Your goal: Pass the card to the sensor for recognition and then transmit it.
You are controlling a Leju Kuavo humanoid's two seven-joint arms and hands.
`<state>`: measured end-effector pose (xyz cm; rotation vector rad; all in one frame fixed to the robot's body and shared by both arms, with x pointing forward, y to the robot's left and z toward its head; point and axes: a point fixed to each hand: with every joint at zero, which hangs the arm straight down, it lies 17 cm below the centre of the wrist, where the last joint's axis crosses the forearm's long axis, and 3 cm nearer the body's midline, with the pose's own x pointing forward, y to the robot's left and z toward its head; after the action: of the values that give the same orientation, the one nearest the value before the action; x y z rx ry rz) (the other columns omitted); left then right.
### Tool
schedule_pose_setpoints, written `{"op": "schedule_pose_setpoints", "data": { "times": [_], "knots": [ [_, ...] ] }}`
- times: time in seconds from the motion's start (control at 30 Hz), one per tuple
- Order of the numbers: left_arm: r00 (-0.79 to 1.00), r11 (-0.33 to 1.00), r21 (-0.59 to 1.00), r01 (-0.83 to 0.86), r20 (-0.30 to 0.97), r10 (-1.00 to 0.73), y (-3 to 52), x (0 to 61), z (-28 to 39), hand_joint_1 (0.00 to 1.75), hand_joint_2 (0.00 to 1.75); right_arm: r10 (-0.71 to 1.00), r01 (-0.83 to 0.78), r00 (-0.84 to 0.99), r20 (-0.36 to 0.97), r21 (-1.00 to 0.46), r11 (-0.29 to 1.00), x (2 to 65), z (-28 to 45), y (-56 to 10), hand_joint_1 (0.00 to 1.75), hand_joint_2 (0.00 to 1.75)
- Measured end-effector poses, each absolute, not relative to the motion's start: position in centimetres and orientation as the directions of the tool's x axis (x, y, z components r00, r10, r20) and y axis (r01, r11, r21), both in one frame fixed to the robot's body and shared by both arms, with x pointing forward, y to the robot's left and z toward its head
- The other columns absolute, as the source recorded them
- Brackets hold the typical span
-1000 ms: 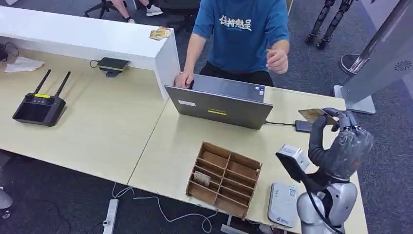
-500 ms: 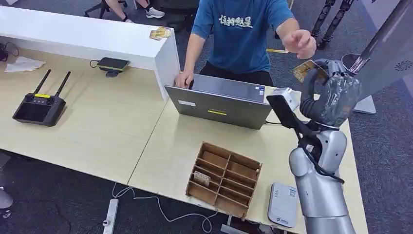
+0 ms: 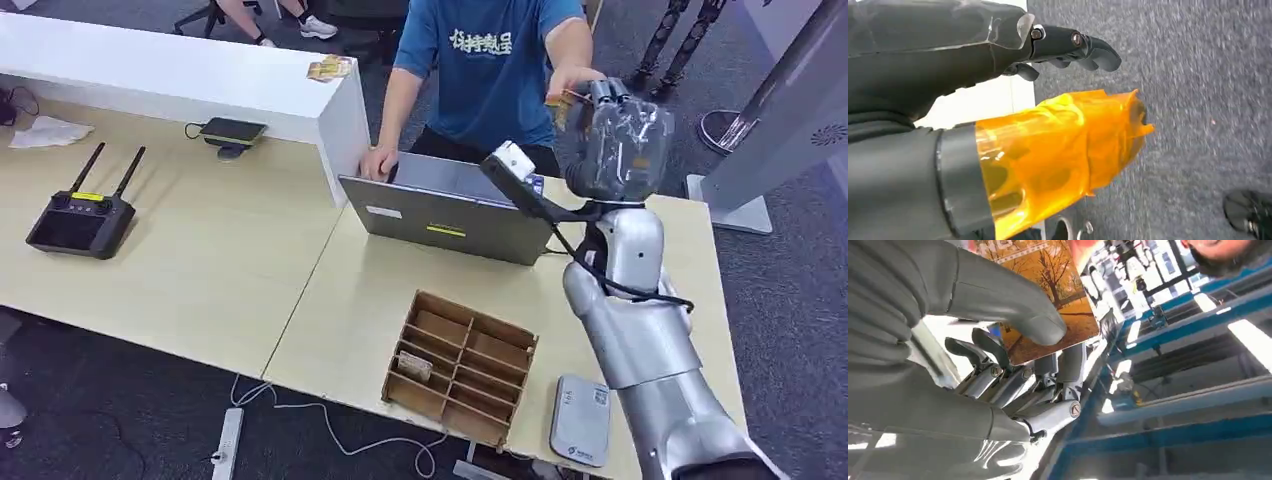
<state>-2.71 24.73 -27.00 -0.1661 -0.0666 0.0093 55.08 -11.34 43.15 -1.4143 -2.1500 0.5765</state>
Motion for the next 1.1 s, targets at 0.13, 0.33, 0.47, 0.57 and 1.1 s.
{"op": "schedule_pose_setpoints", "data": {
  "times": [0.13,0.33,0.47,0.57,1.1],
  "knots": [
    [0.997,0.985,-0.173,0.014,0.073,-0.002,24.9,-2.2,-27.2,0.00,0.00,0.957,0.714,-0.272,0.105,-0.644,0.274,57.1,43.1,-10.8,1.75,1.75],
    [0.997,0.983,-0.180,0.032,0.077,-0.019,25.0,-1.9,-27.4,0.00,0.00,0.972,0.691,-0.226,0.065,-0.693,0.207,58.9,41.8,-10.8,1.75,1.75],
    [0.997,0.981,-0.188,0.042,0.072,-0.029,24.9,-2.0,-27.4,0.00,0.00,0.977,0.668,-0.205,0.059,-0.721,0.183,59.6,40.5,-11.0,1.75,1.75],
    [0.997,0.980,-0.193,0.043,0.072,-0.029,24.9,-2.0,-27.4,0.00,0.00,0.979,0.658,-0.197,0.056,-0.733,0.174,59.9,39.9,-11.2,1.75,1.75],
    [0.997,0.979,-0.199,0.048,0.072,-0.034,24.6,-2.0,-27.4,0.00,0.00,0.982,0.645,-0.189,0.021,-0.751,0.140,60.4,38.8,-11.1,1.75,1.75]
  ]
}}
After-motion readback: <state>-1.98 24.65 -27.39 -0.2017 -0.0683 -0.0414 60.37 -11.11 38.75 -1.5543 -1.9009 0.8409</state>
